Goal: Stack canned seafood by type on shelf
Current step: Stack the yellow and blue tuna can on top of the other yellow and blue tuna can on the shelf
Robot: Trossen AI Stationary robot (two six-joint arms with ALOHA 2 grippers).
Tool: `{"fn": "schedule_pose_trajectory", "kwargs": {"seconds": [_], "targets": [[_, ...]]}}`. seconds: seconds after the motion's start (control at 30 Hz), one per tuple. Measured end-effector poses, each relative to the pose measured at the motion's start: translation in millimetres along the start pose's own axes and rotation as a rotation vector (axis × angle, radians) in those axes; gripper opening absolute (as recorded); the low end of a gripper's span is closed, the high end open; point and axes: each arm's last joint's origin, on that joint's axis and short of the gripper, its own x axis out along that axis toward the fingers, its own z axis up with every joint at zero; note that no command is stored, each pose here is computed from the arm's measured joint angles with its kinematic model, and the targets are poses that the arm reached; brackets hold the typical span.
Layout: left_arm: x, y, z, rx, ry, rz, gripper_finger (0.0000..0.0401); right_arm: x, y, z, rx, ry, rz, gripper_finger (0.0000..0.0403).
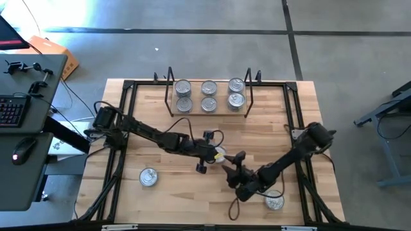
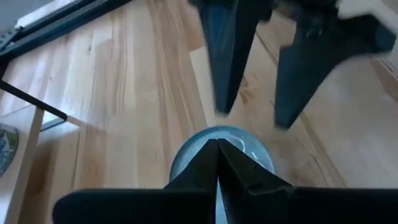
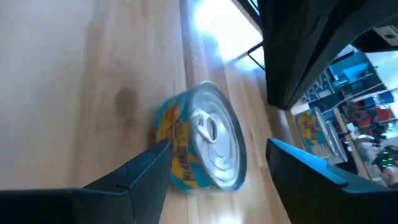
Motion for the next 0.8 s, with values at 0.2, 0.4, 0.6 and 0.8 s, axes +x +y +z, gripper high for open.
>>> {"fn": "schedule_pose_trajectory", "kwargs": {"seconds": [0.2, 0.4, 0.6, 0.8], "targets": [[0.4, -0.3, -0.9, 0.001, 0.007, -0.002, 0.0, 26.9, 2.6, -2.7, 0.07, 0.015, 0.005, 0.0247], [-0.2, -5.0, -3.8, 0.009, 0.028, -0.079, 0.0003, 20.8, -1.6, 0.6, 0.065, 0.007, 0.023, 0.0232], [-0.7, -10.7, -9.7, 0.055, 0.058, -0.219, 0.0052, -5.1, -10.3, 17.9, 0.176, -0.067, 0.05, 0.0219], [1.7, -12.9, -23.9, 0.19, 0.039, -0.211, 0.0129, -16.9, -8.9, 20.7, 0.303, -0.091, 0.061, 0.0208]]}}
